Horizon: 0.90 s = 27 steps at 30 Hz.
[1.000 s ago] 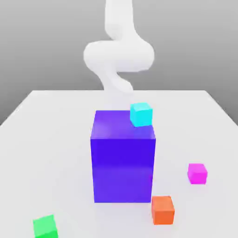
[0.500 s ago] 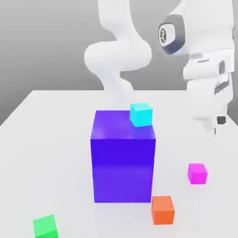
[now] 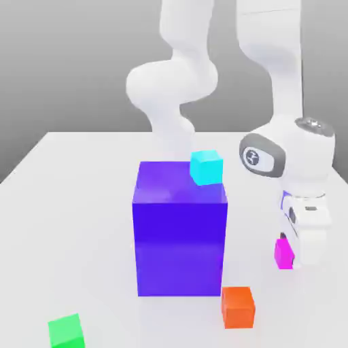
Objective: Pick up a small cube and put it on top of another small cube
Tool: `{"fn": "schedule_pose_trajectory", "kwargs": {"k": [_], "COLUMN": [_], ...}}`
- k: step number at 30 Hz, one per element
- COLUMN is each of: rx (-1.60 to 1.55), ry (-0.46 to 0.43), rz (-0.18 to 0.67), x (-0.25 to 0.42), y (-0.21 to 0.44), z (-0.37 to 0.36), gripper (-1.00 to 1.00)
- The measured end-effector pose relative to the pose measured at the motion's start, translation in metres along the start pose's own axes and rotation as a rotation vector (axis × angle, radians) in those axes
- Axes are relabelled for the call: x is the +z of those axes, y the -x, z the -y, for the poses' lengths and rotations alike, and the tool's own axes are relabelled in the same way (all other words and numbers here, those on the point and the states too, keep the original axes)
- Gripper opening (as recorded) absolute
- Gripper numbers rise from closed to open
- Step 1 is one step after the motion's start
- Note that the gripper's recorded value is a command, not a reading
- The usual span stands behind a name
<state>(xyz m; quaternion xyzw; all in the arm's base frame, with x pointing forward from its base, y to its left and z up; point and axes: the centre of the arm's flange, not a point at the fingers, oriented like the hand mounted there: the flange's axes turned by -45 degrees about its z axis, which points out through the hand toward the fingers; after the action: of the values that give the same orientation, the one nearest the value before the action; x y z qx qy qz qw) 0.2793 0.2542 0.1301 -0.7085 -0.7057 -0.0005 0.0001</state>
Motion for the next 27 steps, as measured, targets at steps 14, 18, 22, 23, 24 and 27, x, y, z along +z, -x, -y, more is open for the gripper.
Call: {"fn": "schedule_pose_trajectory", "kwargs": {"k": [14, 18, 22, 23, 24, 27], "rx": [0.100, 0.293, 0.433, 0.466, 0.498, 0.590], "ry": [0.009, 0.012, 0.007, 0.006, 0.006, 0.009], "rz": [-0.031, -0.072, -0.077, -0.075, -0.073, -0.065], "x": [-0.074, -0.093, -0.100, -0.100, -0.102, -0.107], "y": [0.012, 0.068, 0.147, 0.171, 0.195, 0.268], "z": [-0.039, -0.123, -0.181, -0.192, -0.202, -0.222], "gripper": [-1.00, -1.00, -1.00, -1.00, -1.00, -1.00]}}
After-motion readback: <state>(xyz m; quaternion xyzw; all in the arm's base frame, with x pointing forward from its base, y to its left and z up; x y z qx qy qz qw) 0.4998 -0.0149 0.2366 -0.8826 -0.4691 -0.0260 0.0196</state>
